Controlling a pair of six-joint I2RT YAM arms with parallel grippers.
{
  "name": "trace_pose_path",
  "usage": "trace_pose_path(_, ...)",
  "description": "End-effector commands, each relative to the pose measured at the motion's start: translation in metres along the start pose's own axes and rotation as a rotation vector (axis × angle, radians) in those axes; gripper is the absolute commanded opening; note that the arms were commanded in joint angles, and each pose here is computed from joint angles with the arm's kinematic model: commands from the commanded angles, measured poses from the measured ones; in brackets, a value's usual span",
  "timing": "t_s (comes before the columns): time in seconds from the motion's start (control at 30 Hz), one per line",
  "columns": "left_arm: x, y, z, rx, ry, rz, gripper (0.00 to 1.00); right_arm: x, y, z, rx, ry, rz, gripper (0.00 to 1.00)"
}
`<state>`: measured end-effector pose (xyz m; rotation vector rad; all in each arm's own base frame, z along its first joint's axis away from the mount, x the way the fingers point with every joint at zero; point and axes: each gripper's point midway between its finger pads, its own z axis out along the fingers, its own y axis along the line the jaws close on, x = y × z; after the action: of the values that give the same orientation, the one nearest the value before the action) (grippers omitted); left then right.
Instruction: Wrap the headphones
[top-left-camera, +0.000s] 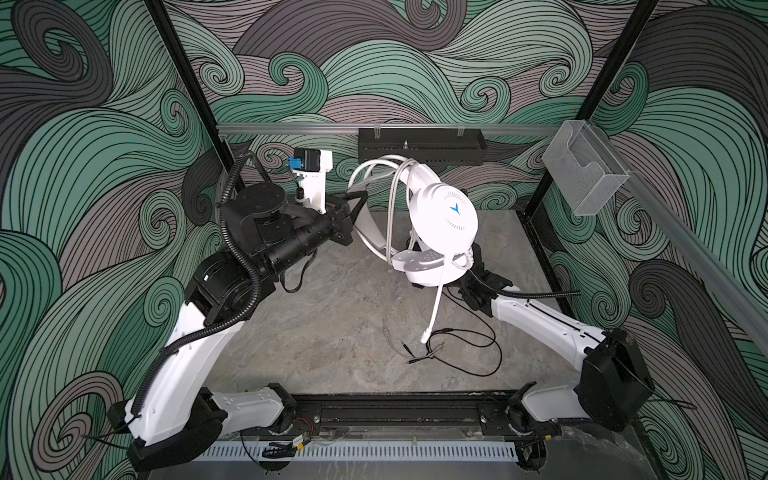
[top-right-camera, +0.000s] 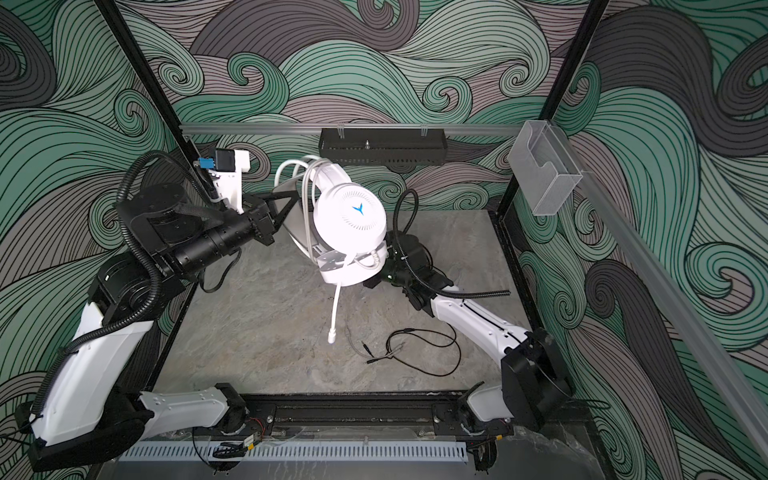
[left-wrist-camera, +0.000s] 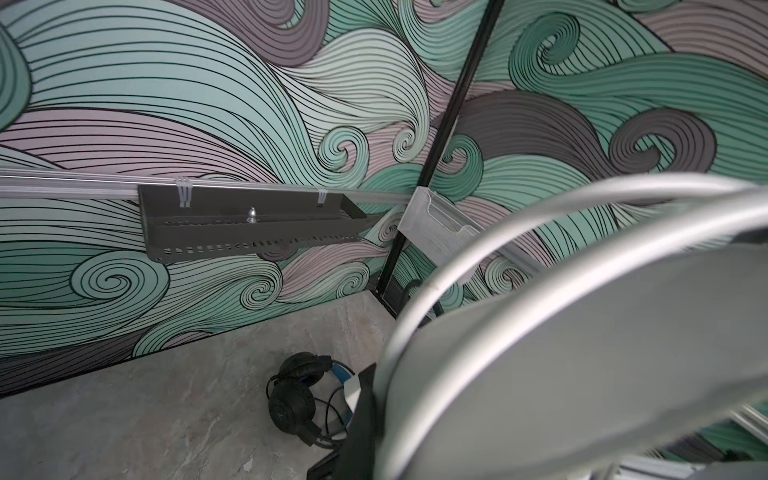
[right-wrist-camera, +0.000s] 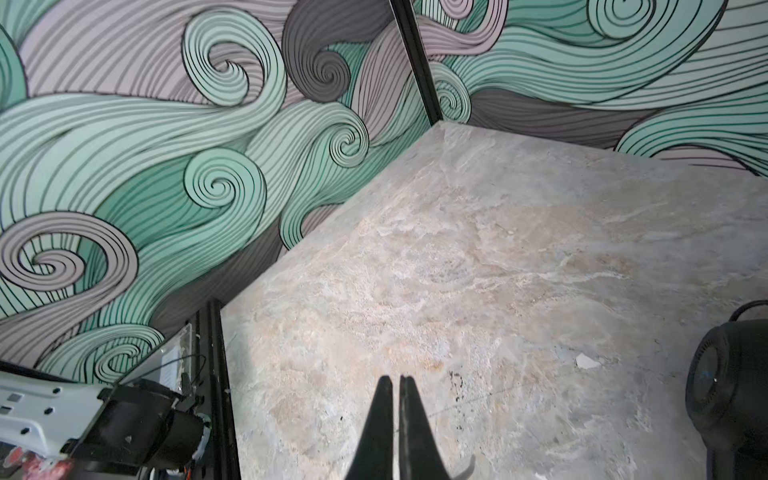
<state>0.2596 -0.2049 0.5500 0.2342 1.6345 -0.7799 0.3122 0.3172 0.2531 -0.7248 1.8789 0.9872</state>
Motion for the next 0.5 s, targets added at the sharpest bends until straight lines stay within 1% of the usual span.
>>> trace_pose_path(0.0,-0.068,0.007,-0.023,-0.053,-0.305,-0.192,0.0,0.021,0.006,-0.008,0.063,0.094,-0.06,0.0)
trace_pose_path(0.1,-0.073,0.023,-0.017,-0.15,-0.34,-0.222,0.0,0.029,0.022,-0.017,0.089,0.146,-0.142,0.0)
trace_pose_path(0.17,-0.074,0.039,-0.014,-0.239,-0.364,-0.238,0.0,0.035,0.031,-0.024,0.121,0.182,-0.2,0.0)
trace_pose_path(0.27,-0.075,0.057,-0.009,-0.351,-0.383,-0.242,0.0,0.045,0.043,-0.033,0.154,0.223,-0.259,0.0)
trace_pose_path(0.4,-0.073,0.07,0.005,-0.449,-0.38,-0.199,0.0,0.052,0.056,-0.043,0.17,0.253,-0.322,0.0)
trace_pose_path(0.47,-0.067,0.079,0.014,-0.499,-0.37,-0.172,0.0,0.049,0.063,-0.046,0.17,0.25,-0.351,0.0)
